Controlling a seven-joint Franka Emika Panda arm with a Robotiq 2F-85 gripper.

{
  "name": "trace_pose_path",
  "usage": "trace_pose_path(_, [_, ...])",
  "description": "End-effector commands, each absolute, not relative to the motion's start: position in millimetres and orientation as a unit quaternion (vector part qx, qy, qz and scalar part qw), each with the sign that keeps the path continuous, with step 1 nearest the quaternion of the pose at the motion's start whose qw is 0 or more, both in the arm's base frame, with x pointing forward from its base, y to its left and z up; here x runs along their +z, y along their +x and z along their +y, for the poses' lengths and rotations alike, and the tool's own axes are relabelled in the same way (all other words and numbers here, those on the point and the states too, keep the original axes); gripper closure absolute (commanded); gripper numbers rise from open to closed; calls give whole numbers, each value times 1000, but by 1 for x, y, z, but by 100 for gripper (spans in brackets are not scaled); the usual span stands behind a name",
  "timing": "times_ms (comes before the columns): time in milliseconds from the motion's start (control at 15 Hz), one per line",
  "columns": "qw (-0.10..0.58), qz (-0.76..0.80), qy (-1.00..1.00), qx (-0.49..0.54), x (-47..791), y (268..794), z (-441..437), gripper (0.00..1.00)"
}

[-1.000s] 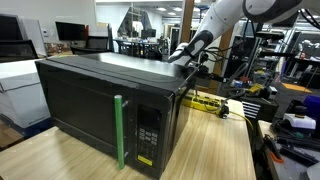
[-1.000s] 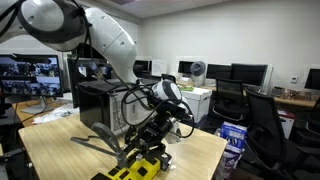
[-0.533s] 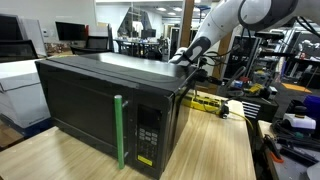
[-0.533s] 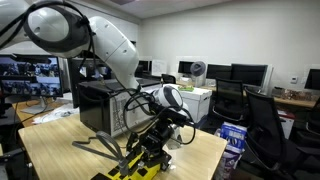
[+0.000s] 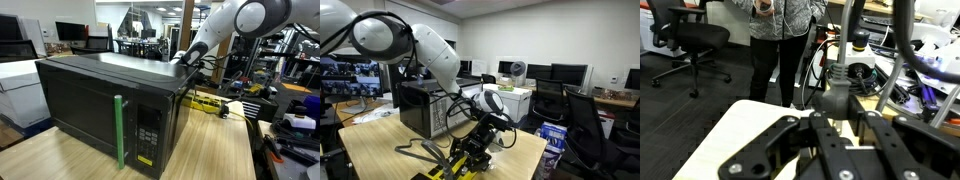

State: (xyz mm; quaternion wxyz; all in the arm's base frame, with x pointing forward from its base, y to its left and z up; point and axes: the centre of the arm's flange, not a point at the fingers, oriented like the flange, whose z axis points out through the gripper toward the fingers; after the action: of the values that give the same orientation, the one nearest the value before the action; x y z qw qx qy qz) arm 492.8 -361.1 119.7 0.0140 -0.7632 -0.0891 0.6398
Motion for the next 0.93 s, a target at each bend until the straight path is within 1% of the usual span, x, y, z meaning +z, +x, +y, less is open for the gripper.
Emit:
trace_pose_path(0, [13, -73, -778, 624, 115, 497, -358, 92])
trace_pose_path(867, [-1, -45, -772, 634, 94, 497, -344, 92])
